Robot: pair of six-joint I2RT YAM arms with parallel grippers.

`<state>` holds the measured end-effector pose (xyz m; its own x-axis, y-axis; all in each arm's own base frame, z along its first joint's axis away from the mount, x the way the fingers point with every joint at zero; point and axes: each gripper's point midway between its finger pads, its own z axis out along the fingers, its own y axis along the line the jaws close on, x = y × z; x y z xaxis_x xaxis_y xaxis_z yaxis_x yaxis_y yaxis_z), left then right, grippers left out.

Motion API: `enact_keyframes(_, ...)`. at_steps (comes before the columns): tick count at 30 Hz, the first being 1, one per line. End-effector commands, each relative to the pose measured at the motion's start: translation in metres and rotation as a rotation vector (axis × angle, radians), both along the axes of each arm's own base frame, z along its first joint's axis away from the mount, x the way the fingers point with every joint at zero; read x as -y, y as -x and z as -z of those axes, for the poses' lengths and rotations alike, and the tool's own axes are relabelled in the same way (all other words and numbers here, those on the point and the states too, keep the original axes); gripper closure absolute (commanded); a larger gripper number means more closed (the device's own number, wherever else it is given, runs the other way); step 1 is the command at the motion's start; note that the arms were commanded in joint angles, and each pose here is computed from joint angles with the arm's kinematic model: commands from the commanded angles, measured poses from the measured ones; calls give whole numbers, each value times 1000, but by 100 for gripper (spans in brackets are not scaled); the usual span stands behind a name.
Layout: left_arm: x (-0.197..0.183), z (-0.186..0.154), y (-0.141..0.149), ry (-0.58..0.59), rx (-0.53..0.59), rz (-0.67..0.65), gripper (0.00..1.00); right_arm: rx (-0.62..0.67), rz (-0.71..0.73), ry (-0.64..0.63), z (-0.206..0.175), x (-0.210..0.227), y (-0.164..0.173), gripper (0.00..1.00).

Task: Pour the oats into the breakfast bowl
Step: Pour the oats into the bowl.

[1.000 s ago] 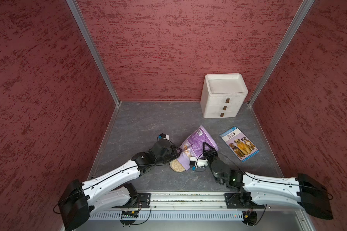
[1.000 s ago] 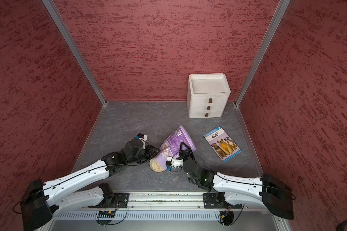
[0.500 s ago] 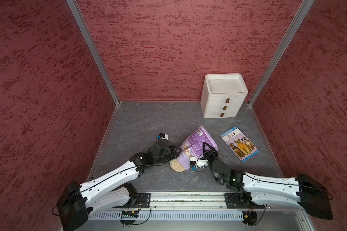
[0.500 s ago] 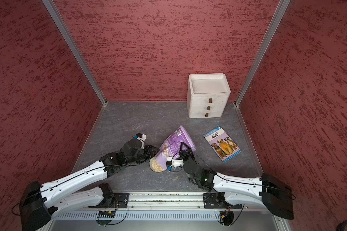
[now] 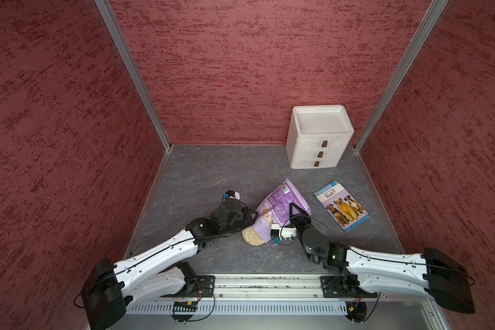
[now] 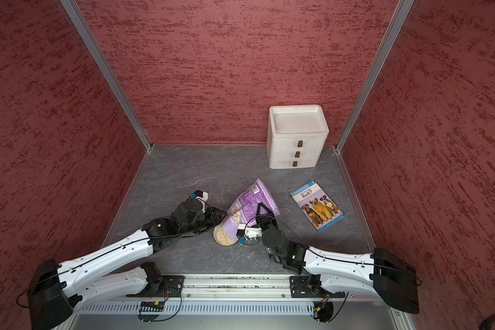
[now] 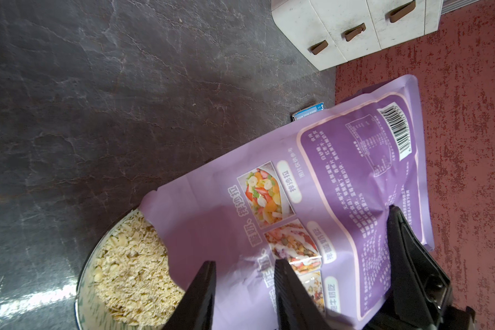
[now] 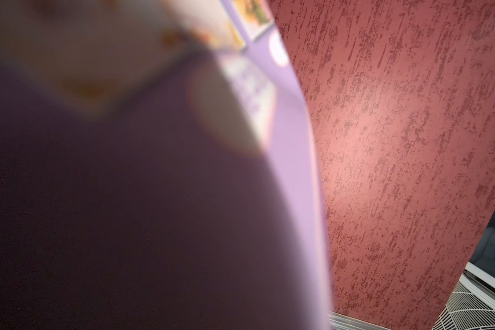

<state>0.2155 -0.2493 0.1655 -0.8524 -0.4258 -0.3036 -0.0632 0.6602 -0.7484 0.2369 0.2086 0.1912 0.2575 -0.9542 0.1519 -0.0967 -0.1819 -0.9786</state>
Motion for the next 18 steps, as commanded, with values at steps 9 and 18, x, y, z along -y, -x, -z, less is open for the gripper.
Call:
enact_keyframes(9, -3, -6, 0, 6, 20, -11, 63, -52, 125, -272, -16, 5, -10, 100)
enact_keyframes(18, -9, -10, 0, 5, 34, -24, 62, -149, 180, -346, -5, 16, -8, 100)
